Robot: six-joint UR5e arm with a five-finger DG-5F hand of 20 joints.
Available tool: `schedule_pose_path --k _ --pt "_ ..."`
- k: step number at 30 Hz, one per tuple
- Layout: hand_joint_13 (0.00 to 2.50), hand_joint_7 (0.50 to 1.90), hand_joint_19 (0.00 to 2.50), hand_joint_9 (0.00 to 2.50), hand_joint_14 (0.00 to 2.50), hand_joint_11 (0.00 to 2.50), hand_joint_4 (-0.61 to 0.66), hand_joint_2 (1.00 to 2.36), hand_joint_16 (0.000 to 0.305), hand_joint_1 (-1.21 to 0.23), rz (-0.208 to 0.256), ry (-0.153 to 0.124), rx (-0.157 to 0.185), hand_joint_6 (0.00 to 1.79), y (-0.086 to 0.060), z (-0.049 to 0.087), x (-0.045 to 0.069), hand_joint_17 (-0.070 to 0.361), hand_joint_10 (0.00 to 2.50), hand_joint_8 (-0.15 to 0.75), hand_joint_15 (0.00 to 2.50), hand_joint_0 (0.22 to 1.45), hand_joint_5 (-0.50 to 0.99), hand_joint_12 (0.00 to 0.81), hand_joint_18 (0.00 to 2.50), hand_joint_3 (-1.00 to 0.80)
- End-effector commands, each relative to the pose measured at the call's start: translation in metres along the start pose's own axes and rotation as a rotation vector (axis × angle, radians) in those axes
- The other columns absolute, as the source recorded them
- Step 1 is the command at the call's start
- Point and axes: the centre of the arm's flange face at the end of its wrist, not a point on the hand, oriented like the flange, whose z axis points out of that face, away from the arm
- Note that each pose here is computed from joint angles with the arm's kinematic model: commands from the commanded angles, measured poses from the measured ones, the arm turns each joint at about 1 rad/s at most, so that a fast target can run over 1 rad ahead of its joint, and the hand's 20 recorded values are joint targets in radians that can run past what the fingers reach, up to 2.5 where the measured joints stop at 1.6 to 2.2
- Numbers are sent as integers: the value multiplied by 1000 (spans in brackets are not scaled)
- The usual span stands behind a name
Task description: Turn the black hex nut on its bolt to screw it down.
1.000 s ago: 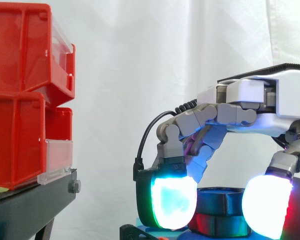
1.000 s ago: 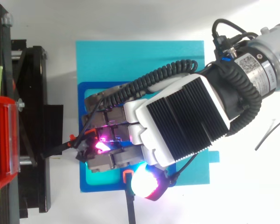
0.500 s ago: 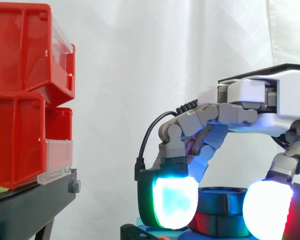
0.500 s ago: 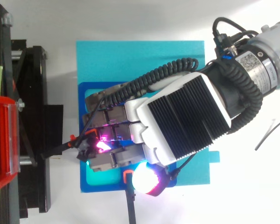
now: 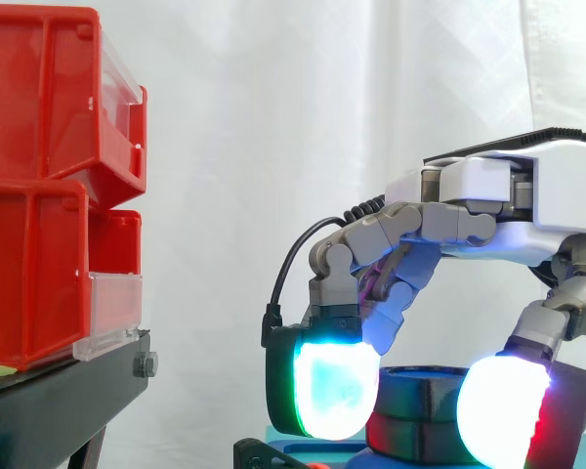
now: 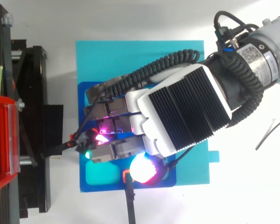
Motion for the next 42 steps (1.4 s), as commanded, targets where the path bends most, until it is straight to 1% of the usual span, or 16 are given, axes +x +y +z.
schedule_pose_path --k 1,5,17,18,32,33,39,42 --pt "906 1063 386 1056 7 386 238 1005 40 -629 0 0 1 648 -1 -1 0 89 8 302 254 587 -79 323 792 -388" --pt "906 1036 384 1054 8 383 257 1005 40 -633 0 0 -2 657 -2 -2 0 90 10 304 256 590 -81 322 793 -387" --pt "909 983 385 1059 8 390 250 1005 40 -642 0 0 2 686 -4 -4 1 89 8 304 257 595 -89 319 798 -381" --pt "910 976 384 1060 7 387 252 1005 40 -643 -1 -1 2 689 -4 -4 0 90 8 307 250 594 -90 321 799 -380" --pt "913 963 379 1064 7 387 249 1005 40 -651 0 0 4 701 -5 -5 1 90 8 311 252 595 -91 325 803 -369" --pt "915 946 377 1064 7 386 245 1005 41 -655 -1 -1 4 712 -5 -5 0 91 8 312 250 597 -92 326 807 -357" --pt "915 943 373 1063 7 396 243 1005 41 -659 -1 -1 5 724 -6 -5 0 92 7 314 251 600 -96 326 812 -345" --pt "914 901 366 1062 7 399 246 1005 41 -660 -1 -1 4 748 -5 -5 0 92 8 316 251 602 -101 325 811 -345"
